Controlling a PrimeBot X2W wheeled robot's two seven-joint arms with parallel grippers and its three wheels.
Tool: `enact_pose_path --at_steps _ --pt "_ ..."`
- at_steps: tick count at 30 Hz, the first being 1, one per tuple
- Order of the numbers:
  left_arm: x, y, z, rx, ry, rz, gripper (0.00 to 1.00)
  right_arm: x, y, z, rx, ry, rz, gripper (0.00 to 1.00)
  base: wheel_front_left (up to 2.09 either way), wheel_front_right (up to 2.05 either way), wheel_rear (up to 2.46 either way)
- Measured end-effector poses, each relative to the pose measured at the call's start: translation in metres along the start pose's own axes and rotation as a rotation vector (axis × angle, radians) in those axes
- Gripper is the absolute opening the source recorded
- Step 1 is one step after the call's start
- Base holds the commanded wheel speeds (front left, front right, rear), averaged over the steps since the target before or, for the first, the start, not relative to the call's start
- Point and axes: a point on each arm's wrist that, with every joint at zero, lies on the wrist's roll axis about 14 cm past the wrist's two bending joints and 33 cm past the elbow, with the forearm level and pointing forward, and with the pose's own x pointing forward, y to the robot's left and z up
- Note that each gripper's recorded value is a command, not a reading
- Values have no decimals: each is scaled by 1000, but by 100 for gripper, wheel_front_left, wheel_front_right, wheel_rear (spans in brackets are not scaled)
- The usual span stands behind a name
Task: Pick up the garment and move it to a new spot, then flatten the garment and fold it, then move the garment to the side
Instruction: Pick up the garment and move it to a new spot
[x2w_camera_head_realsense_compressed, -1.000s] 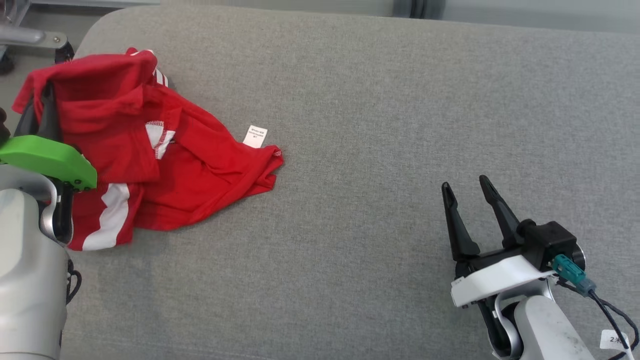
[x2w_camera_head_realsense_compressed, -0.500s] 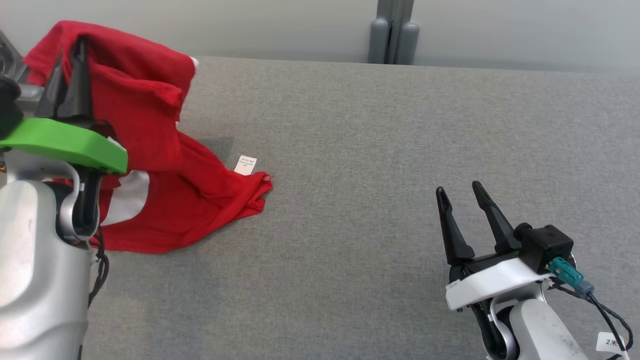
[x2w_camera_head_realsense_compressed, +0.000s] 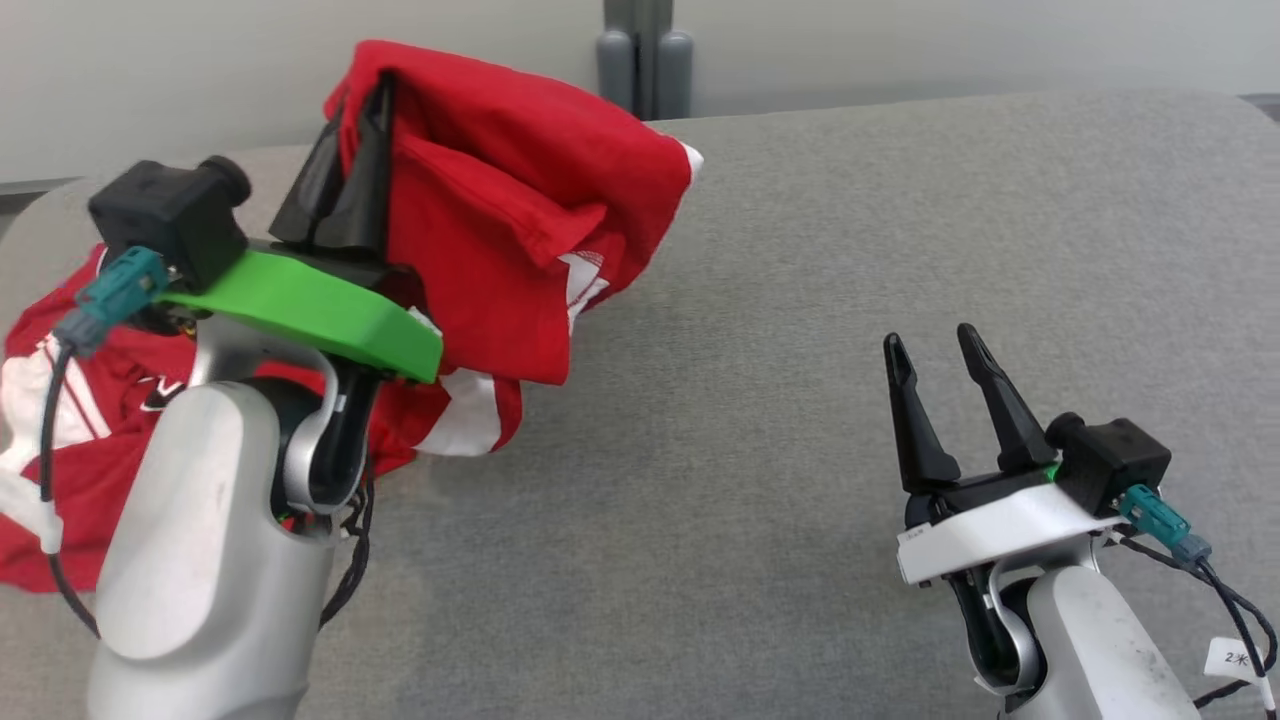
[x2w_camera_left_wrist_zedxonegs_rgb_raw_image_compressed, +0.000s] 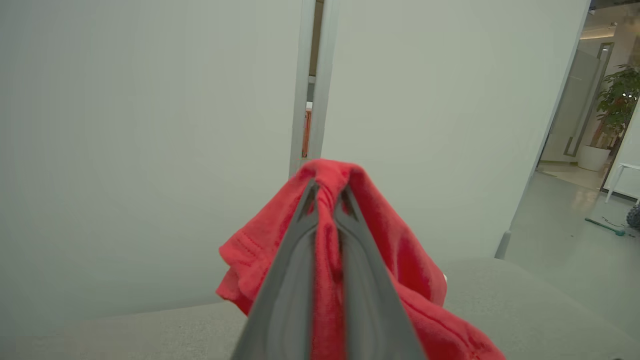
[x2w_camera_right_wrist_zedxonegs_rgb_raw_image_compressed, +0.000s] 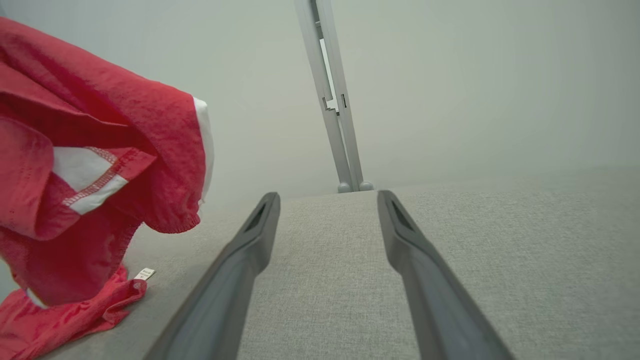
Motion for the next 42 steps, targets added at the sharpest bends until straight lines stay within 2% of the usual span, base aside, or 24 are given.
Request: enact_pose_path --at_steps 9,17,18,20,25,30,37,42 --pt "41 -67 -64 -62 132 -162 0 -23 -53 23 -6 -53 -163 100 0 0 0" --pt "72 -100 -131 -84 254 -232 0 -54 -96 31 -15 -57 -312 100 0 0 0" --pt "73 -102 -142 -91 277 -235 6 -59 -101 31 -21 -55 -331 100 0 0 0" --pt "77 -103 -162 -80 306 -230 100 -67 -110 32 -28 -51 -365 100 0 0 0" --pt "77 -108 -202 -99 361 -226 100 -80 -127 30 -52 -31 -429 100 0 0 0" --pt "72 -94 -210 -108 351 -192 100 -74 -126 23 -67 -9 -415 100 0 0 0" --pt "48 -49 -198 -114 288 -78 100 -61 -109 6 -78 33 -348 100 0 0 0" --pt "10 -3 -176 -9 249 24 100 -53 -89 -5 -73 57 -284 100 0 0 0"
